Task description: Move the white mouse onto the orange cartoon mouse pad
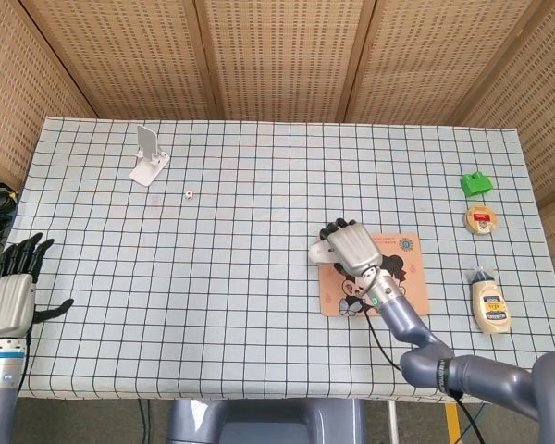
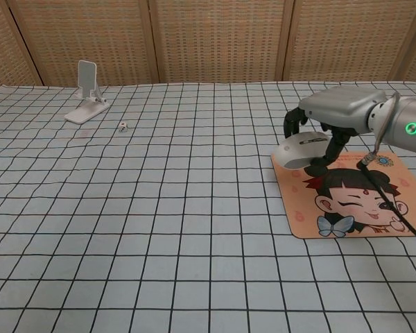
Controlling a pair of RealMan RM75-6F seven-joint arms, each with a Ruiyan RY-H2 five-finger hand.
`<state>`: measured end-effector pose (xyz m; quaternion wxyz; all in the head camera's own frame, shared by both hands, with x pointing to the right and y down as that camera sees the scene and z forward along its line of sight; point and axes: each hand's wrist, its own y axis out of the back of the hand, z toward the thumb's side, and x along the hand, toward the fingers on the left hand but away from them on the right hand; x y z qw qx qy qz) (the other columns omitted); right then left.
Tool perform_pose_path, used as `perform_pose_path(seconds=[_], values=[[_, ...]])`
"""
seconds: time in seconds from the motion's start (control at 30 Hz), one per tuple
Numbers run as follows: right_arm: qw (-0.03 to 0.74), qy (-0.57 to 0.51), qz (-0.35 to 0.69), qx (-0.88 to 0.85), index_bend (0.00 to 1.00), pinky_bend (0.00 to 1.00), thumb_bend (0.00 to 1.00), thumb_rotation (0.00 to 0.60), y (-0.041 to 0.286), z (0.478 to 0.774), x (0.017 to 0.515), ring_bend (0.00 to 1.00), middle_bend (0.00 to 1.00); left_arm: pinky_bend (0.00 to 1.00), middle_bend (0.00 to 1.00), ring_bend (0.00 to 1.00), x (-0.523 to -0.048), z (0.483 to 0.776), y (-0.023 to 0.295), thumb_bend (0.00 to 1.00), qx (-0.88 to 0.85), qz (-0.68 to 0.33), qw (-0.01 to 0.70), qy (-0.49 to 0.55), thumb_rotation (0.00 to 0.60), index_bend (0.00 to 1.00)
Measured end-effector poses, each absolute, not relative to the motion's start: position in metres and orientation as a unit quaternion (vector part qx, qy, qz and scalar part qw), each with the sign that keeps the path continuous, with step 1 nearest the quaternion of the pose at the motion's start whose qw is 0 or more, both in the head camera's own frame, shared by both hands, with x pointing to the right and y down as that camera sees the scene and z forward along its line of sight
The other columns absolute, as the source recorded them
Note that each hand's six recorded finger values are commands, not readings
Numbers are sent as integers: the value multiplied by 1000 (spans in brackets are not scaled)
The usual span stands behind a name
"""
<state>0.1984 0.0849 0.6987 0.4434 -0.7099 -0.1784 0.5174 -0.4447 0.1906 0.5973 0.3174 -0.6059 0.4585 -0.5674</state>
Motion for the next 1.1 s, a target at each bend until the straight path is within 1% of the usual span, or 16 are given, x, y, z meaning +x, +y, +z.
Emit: perform_pose_path(seconds=[0.37,1.1], values=[[493,-71,508,-703,663,444,468,600,91,698,228,281,419,0,0,0,-442,602,191,134,-610,-568,316,453,600,102],[540,8,487,-686,679,436,467,600,105,697,225,283,430,0,0,0,-443,603,191,134,-609,-569,315,454,600,103]])
